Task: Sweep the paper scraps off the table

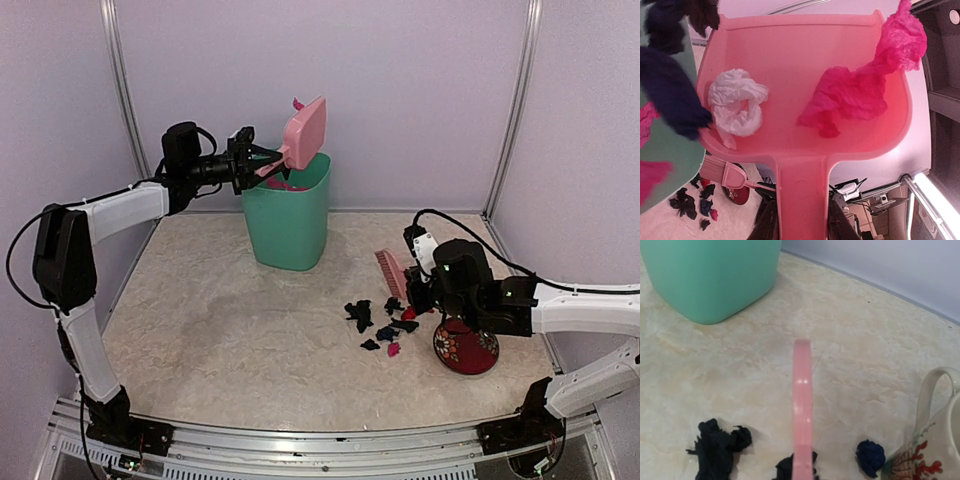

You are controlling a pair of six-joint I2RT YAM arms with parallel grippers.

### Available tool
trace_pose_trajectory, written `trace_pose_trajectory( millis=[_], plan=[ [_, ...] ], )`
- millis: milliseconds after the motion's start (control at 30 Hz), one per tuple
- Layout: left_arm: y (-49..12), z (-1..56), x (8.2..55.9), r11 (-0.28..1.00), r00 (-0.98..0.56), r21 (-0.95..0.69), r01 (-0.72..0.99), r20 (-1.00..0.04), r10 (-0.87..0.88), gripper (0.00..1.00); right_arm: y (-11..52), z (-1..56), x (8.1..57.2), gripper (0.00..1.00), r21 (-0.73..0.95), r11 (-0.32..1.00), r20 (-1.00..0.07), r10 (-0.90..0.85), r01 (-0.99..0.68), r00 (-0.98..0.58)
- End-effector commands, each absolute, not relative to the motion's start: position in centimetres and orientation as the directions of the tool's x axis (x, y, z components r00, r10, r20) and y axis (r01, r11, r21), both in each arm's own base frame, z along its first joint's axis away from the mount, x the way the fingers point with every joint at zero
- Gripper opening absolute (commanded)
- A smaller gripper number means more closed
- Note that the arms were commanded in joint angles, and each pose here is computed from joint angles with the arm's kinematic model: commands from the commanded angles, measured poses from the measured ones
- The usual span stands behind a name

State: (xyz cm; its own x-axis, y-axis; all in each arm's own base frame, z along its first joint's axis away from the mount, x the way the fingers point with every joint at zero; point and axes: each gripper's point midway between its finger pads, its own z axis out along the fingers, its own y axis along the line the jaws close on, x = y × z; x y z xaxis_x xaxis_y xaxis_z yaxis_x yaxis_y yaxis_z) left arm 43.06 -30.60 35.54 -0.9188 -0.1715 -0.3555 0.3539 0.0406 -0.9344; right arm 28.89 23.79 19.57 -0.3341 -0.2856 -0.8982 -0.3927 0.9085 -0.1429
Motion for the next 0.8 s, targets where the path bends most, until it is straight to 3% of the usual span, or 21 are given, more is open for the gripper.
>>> trace_pose_trajectory(
  millis=[0,300,767],
  plan=[
    [-30.0,37.3,42.8,-0.038,-0.913,-0.923,0.382,-0.371,-0.169,0.0,23.5,21.1,29.1,0.0,-0.117,0.919,-0.916,-0.245,-0.375,-0.316],
    [-29.6,36.6,43.7,-0.103,-0.934,-0.938,0.331,-0.31,-0.178,0.0,23.5,21.7,29.2,0.0,-0.119,0.919,-0.917,-0.247,-0.376,-0.314],
    [-29.2,38.5,41.5,0.056,-0.852,-0.868,0.493,-0.495,-0.17,0.0,22.7,23.7,29.3,0.0,-0.157,0.924,-0.927,-0.259,-0.348,-0.27]
  ],
)
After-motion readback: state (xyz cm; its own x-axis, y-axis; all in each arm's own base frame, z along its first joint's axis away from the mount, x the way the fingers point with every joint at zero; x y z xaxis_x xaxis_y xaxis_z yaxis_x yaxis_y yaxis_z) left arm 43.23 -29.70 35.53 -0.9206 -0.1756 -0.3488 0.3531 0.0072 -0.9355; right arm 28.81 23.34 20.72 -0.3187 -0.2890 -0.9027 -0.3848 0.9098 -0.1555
